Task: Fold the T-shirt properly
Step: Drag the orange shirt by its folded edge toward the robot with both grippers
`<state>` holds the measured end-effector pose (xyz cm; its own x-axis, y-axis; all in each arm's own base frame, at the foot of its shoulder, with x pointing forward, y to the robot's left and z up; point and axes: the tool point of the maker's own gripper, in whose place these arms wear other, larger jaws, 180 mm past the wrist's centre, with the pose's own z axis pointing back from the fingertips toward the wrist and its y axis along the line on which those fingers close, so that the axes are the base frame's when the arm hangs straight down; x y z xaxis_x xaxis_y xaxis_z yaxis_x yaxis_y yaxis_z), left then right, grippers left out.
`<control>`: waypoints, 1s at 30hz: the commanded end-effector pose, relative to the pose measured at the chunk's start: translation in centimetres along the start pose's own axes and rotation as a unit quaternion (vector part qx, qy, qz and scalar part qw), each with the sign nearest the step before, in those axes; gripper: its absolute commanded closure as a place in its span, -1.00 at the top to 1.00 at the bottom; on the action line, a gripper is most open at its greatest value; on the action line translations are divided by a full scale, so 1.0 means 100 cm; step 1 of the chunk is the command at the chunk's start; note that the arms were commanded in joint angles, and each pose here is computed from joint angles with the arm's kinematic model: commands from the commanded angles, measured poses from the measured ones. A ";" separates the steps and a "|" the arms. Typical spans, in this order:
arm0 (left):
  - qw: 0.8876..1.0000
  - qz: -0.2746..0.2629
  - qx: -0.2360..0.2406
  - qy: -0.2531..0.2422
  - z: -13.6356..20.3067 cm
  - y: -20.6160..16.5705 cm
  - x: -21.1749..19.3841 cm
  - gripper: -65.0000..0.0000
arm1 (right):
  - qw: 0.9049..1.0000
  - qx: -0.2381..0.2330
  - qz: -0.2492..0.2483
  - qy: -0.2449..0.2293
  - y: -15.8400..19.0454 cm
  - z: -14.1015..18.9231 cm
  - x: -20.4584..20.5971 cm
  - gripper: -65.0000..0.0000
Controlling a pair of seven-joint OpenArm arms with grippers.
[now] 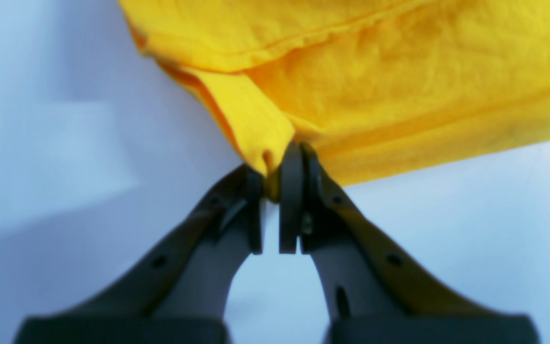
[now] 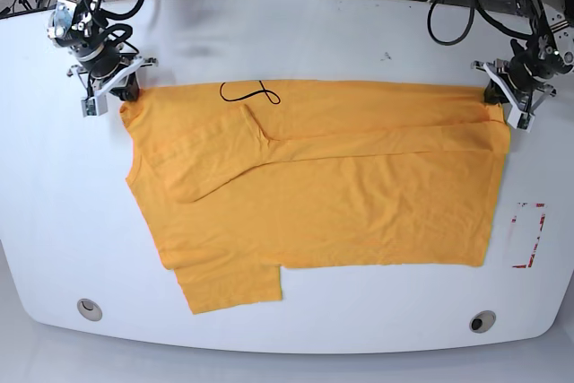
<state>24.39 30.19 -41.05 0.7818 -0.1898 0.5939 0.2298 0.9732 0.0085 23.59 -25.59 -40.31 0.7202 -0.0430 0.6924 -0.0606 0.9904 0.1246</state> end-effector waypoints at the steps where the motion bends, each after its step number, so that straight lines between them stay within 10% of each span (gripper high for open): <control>1: 1.000 -0.020 0.012 0.008 0.012 0.007 -0.004 -1.00 | 1.000 -0.003 0.010 -0.011 -0.002 0.010 0.004 -1.00; 30: 0.991 -0.105 0.005 0.077 0.068 -0.028 -0.062 -0.99 | 0.998 -0.037 0.013 0.045 0.005 0.078 -0.052 -0.99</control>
<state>15.64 29.19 -40.06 0.8034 -0.3816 0.4571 0.3784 0.9199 0.1030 14.30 -25.75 -39.55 0.7988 -0.0265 0.6010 -0.0172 0.9976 0.0670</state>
